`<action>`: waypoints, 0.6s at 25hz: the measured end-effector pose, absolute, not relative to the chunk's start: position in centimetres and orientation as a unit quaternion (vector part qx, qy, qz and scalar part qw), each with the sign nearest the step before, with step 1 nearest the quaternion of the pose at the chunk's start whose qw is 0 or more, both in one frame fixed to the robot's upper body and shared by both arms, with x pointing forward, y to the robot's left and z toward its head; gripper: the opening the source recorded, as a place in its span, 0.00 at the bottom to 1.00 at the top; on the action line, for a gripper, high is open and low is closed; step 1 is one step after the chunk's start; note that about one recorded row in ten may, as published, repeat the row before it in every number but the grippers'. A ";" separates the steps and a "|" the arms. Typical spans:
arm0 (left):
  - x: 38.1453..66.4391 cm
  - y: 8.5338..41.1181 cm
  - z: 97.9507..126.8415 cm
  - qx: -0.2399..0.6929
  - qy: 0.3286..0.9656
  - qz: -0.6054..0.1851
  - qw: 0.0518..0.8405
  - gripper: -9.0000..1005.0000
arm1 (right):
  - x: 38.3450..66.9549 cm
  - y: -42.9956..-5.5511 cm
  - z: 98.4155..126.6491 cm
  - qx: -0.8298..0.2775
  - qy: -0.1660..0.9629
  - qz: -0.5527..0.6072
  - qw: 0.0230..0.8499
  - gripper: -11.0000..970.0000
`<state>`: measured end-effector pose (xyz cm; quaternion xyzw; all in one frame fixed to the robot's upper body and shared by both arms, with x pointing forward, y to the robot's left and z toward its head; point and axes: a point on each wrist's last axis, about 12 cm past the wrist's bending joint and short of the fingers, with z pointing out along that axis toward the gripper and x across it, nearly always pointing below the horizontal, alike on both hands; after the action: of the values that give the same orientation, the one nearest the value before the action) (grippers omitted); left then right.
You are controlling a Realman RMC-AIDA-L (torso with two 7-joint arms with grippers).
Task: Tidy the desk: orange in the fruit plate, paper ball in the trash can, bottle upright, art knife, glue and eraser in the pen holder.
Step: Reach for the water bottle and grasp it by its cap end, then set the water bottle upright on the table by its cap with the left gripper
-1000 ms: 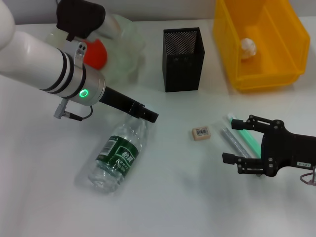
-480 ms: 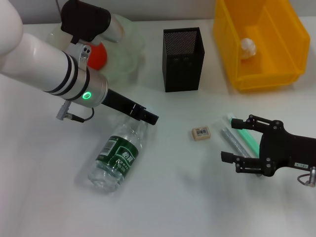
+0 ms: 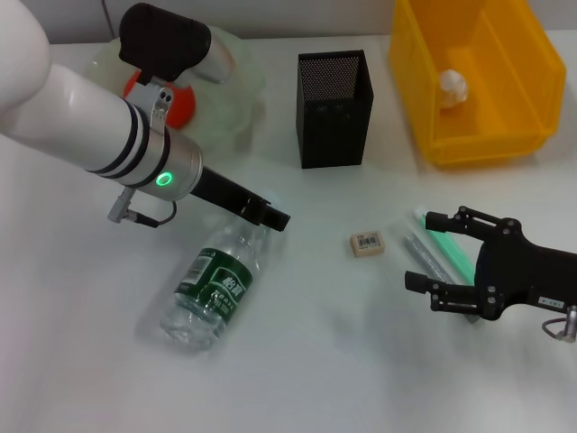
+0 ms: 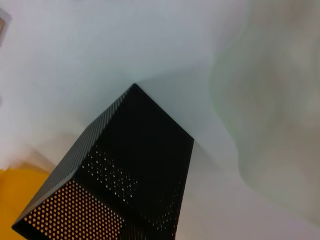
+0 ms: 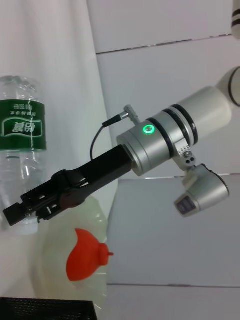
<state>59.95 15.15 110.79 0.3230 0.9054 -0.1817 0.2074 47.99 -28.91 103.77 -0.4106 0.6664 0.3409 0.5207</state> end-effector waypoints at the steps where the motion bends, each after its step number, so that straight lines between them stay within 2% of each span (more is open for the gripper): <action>1: 60.0 15.1 110.8 0.323 0.905 -0.182 0.208 0.73 | 48.0 -28.9 103.7 -0.410 0.666 0.341 0.522 0.87; 4: 59.8 15.0 110.7 0.328 0.904 -0.180 0.207 0.63 | 47.8 -28.9 103.6 -0.407 0.667 0.342 0.523 0.87; 15: 58.7 14.5 111.6 0.365 0.886 -0.178 0.224 0.45 | 47.4 -29.3 103.6 -0.396 0.668 0.342 0.529 0.87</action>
<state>58.66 14.49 111.64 0.3649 0.8859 -0.1781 0.2244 47.43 -29.29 103.59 -0.3964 0.6683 0.3417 0.5287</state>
